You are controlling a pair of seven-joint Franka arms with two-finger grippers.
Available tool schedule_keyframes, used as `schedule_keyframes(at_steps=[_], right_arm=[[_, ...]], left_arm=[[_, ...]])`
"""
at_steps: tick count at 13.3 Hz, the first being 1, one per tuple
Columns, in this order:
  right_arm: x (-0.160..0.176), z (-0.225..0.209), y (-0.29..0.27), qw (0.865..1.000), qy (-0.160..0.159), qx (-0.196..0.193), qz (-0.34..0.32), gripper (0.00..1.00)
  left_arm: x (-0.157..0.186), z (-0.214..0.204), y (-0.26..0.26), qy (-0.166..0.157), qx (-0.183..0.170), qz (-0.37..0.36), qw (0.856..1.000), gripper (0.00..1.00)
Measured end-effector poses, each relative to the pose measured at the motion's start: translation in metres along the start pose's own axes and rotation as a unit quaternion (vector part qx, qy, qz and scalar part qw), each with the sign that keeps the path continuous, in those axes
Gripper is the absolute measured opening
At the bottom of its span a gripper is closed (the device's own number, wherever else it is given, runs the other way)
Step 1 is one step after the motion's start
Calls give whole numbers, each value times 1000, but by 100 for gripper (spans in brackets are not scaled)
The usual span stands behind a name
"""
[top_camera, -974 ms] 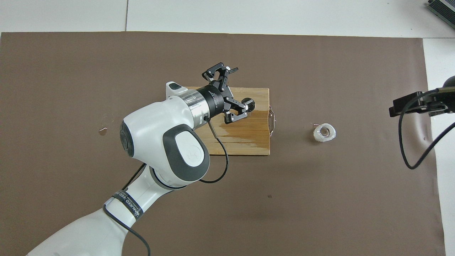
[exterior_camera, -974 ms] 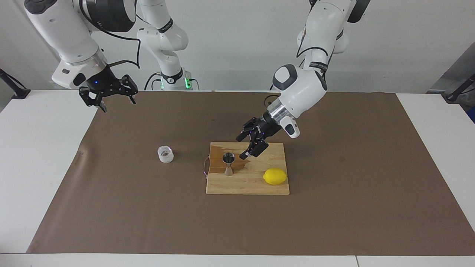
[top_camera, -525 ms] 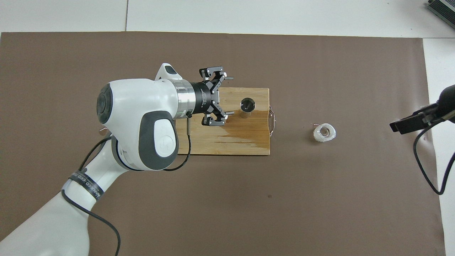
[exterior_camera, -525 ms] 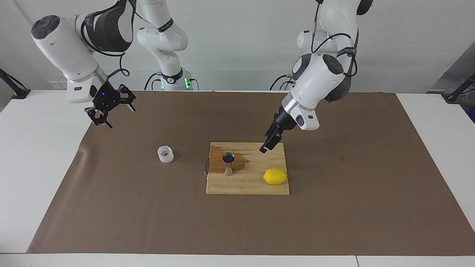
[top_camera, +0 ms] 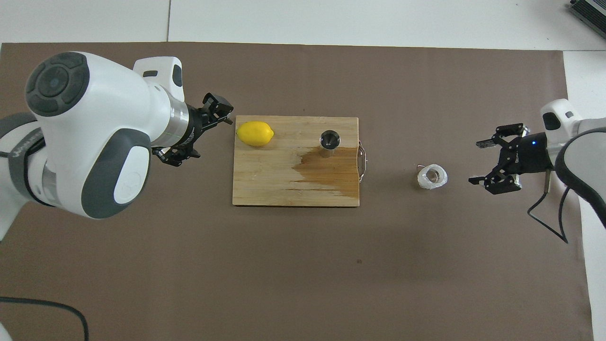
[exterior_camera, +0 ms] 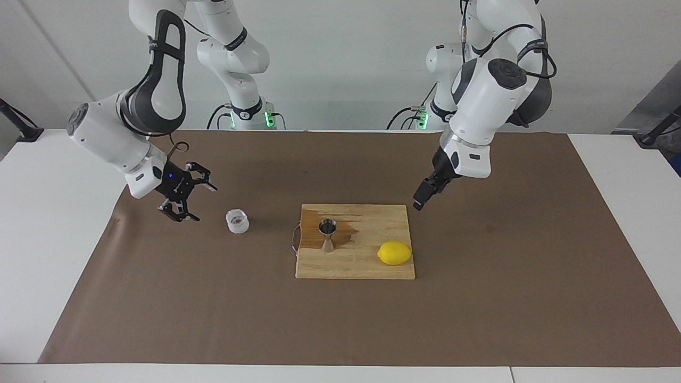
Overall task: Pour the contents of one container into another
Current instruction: 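Withdraw the left gripper while the right gripper reaches the white cup, then close the right gripper on the white cup and lift it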
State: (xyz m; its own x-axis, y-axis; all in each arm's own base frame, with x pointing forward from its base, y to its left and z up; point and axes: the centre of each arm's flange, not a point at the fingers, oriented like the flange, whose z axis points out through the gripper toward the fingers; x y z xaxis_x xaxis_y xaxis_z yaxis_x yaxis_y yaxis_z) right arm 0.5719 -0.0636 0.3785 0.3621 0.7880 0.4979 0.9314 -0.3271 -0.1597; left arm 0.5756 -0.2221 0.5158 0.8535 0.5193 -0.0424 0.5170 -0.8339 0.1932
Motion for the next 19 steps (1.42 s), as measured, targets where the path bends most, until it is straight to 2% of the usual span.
schedule_keyframes(at_steps=[2, 4, 6, 9, 12, 13, 15, 18, 19], right_arm=[[-15, 24, 0, 999, 33, -2, -18, 100], [-23, 39, -6, 998, 51, 6, -32, 100], [-32, 55, -10, 996, 66, 16, -53, 100], [-57, 99, -6, 989, 118, 23, -84, 100], [-71, 123, -1, 988, 125, 20, -89, 100], [-71, 126, -1, 986, 137, 15, -92, 100], [-71, 131, 0, 983, 154, 5, -102, 100], [-72, 132, 0, 981, 156, 3, -113, 100], [-72, 132, 0, 981, 156, 3, -114, 91]], left_arm=[[11, -10, -20, -7, 19, 68, 998, 100], [21, -17, -36, -2, 44, 122, 992, 100], [31, -23, -48, 5, 61, 155, 986, 100], [63, -40, -86, 10, 72, 197, 978, 100], [82, -57, -118, 8, 81, 237, 968, 100], [83, -61, -122, 9, 82, 250, 965, 100], [80, -73, -129, 4, 85, 272, 959, 100], [68, -103, -134, -4, 89, 282, 955, 100], [64, -113, -135, -6, 90, 282, 955, 100]])
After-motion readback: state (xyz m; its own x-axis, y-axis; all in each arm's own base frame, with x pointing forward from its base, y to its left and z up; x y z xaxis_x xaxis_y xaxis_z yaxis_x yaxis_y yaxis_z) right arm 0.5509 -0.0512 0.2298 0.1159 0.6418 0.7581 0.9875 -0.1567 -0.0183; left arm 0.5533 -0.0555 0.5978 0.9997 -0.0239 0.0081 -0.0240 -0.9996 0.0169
